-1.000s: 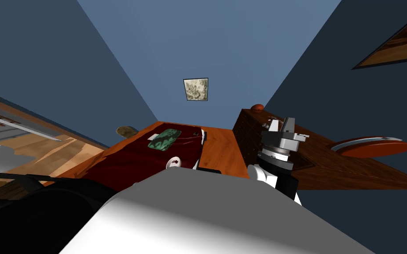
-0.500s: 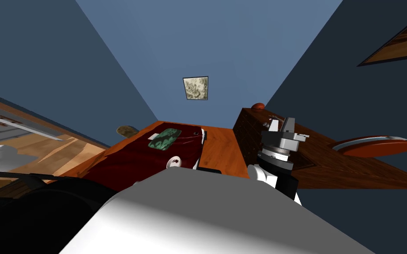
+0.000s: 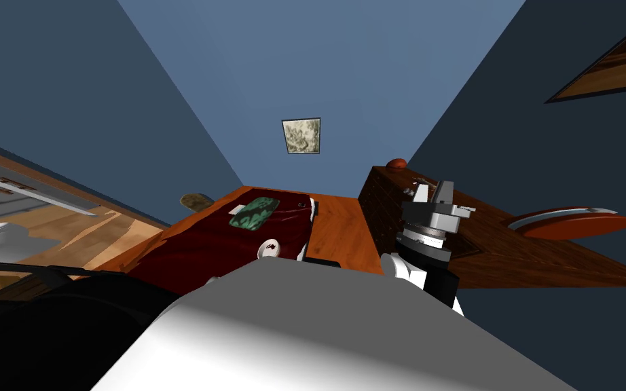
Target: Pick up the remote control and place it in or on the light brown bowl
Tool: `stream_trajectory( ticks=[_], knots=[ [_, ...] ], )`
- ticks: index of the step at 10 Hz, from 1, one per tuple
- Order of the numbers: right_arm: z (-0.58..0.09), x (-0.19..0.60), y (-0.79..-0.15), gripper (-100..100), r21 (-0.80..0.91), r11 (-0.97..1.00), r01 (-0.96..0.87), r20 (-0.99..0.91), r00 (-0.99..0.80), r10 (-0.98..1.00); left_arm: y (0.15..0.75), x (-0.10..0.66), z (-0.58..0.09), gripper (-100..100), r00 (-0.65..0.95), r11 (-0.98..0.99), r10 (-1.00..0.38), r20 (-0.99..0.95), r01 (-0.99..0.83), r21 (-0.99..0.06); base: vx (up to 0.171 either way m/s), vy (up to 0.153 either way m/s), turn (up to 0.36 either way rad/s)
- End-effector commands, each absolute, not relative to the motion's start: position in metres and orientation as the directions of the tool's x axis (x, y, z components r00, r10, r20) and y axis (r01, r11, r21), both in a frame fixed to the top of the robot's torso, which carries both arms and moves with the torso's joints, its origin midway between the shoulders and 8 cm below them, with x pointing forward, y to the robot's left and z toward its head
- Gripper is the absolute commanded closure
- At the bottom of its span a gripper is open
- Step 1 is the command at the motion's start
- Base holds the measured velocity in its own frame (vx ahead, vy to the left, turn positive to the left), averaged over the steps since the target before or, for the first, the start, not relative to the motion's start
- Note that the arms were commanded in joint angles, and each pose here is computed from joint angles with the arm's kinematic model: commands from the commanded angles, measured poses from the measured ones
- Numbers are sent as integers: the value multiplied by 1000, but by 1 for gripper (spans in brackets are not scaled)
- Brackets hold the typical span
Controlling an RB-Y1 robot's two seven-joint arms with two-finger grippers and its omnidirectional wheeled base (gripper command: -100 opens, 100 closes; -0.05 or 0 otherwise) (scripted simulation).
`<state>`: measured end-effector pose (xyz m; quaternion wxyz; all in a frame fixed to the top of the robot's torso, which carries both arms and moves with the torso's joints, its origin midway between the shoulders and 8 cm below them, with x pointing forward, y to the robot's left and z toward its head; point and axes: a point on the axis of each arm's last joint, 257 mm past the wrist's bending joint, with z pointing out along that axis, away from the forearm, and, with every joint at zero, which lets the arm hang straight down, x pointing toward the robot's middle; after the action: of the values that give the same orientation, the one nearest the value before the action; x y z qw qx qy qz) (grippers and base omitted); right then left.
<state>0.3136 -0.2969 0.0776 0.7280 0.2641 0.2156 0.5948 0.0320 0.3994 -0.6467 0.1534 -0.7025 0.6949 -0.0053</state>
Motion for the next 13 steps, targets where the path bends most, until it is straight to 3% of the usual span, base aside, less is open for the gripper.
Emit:
stream_trajectory(
  ticks=[1, 5, 7, 13],
  knots=[
    [78, 314, -297, 0, 641, 153, -752, 0, 199, 980, 399, 32, -647, 100, 34, 13, -978, -206, -975, -223, 0, 0, 0],
    [78, 314, -297, 0, 641, 153, -752, 0, 199, 980, 399, 40, -645, 100, 34, 16, -978, -205, -971, -238, 2, 0, -6],
    [78, 314, -297, 0, 641, 153, -752, 0, 199, 980, 391, 34, -645, -100, 27, 17, -981, -192, -974, -226, 20, 9, -25],
    [78, 314, -297, 0, 641, 153, -752, 0, 200, 980, 346, -16, -643, -100, 3, 13, -993, -116, -991, -133, 61, 38, -46]
  ],
)
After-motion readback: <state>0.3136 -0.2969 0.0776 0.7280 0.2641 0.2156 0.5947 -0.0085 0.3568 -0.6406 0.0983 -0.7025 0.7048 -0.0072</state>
